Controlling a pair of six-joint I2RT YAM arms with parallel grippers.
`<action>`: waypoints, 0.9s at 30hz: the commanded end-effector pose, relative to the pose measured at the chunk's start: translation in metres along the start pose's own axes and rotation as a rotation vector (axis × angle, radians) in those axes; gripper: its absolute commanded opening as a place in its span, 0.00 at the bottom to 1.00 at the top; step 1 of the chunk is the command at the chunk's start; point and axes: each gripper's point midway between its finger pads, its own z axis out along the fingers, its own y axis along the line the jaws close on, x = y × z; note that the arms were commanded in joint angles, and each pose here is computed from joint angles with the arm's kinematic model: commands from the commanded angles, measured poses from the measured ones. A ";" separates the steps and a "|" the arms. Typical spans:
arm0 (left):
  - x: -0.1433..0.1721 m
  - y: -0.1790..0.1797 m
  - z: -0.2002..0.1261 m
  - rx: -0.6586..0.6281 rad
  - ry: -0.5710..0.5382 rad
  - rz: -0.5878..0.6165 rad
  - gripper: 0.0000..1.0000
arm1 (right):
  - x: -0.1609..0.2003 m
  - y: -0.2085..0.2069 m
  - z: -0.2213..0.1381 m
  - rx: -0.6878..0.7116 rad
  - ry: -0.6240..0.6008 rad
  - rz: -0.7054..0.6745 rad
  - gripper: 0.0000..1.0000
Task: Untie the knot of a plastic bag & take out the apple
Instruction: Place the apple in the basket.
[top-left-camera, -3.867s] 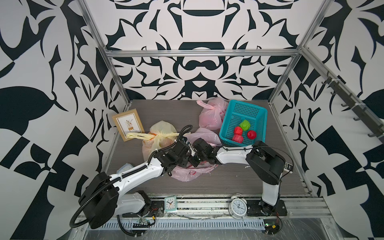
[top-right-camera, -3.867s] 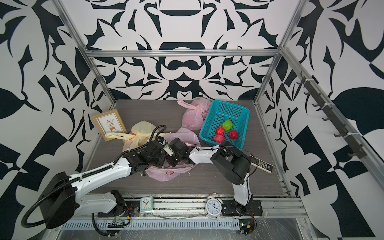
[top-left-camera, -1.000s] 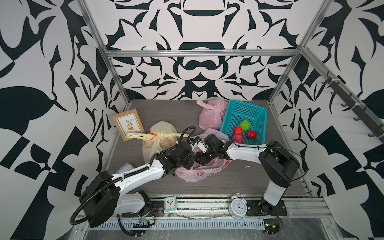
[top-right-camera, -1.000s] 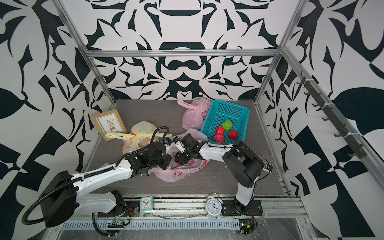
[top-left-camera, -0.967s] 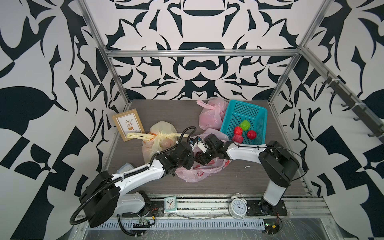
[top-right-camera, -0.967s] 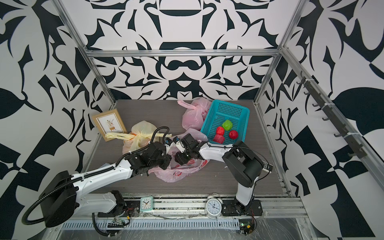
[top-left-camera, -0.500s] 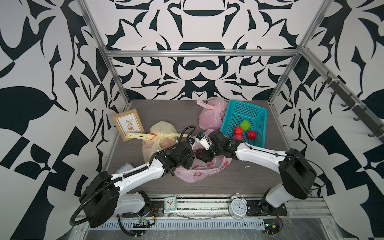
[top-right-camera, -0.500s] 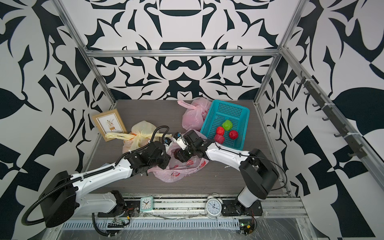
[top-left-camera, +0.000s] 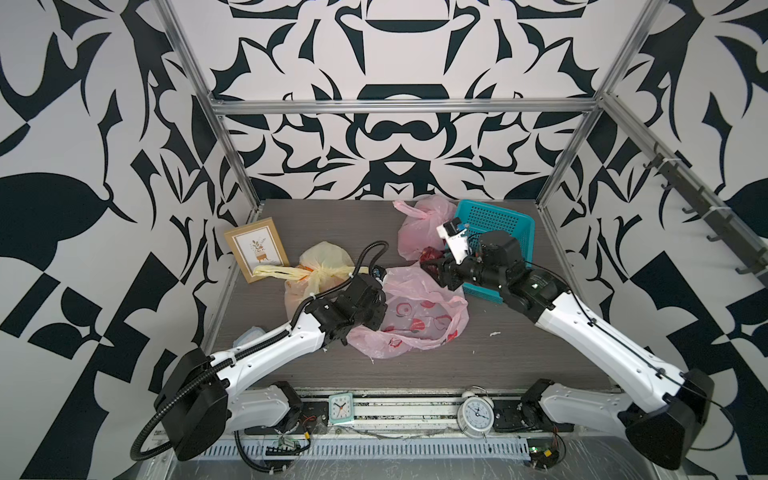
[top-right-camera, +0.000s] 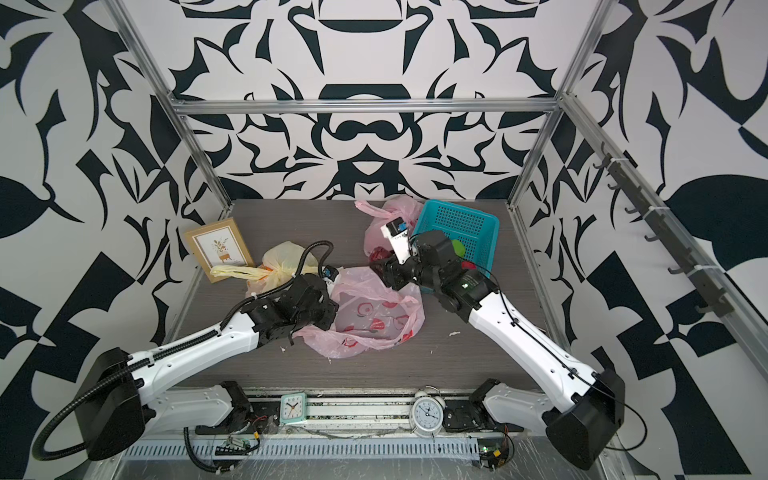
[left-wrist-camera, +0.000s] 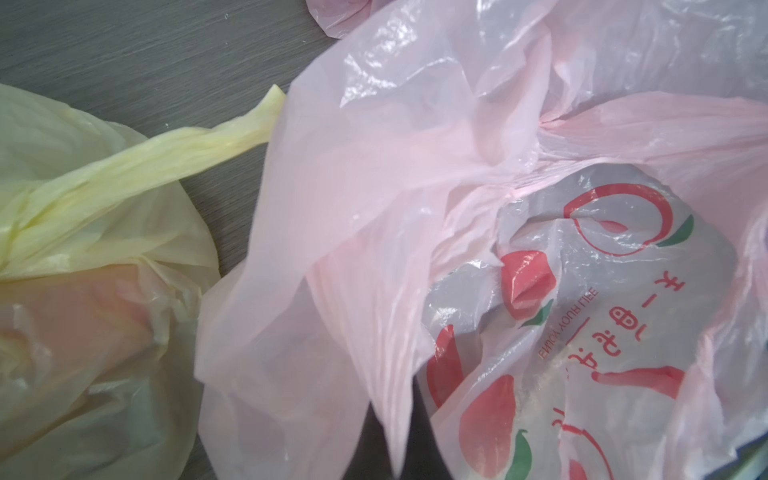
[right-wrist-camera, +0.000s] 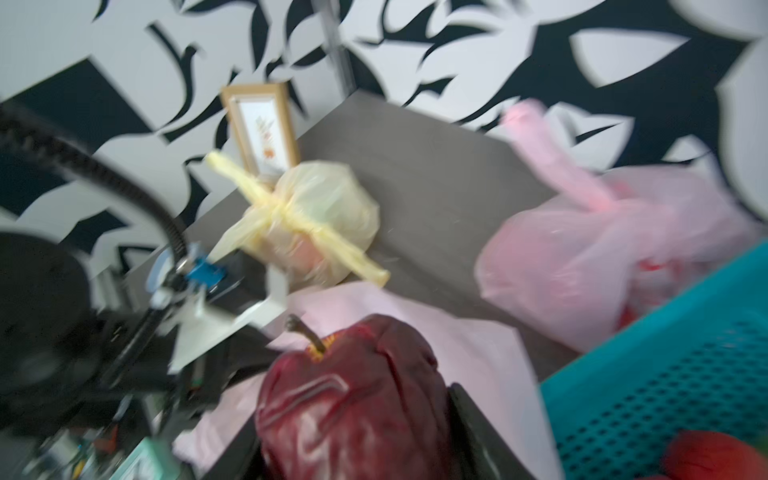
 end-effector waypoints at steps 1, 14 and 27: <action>-0.008 0.000 -0.013 0.007 -0.004 -0.029 0.00 | -0.008 -0.078 -0.008 0.316 0.001 0.086 0.29; -0.013 0.007 -0.031 0.005 0.005 -0.061 0.00 | 0.055 -0.271 0.029 0.785 0.151 0.226 0.29; -0.014 0.005 -0.031 0.025 0.019 -0.074 0.00 | 0.078 -0.342 0.029 0.999 0.229 0.220 0.29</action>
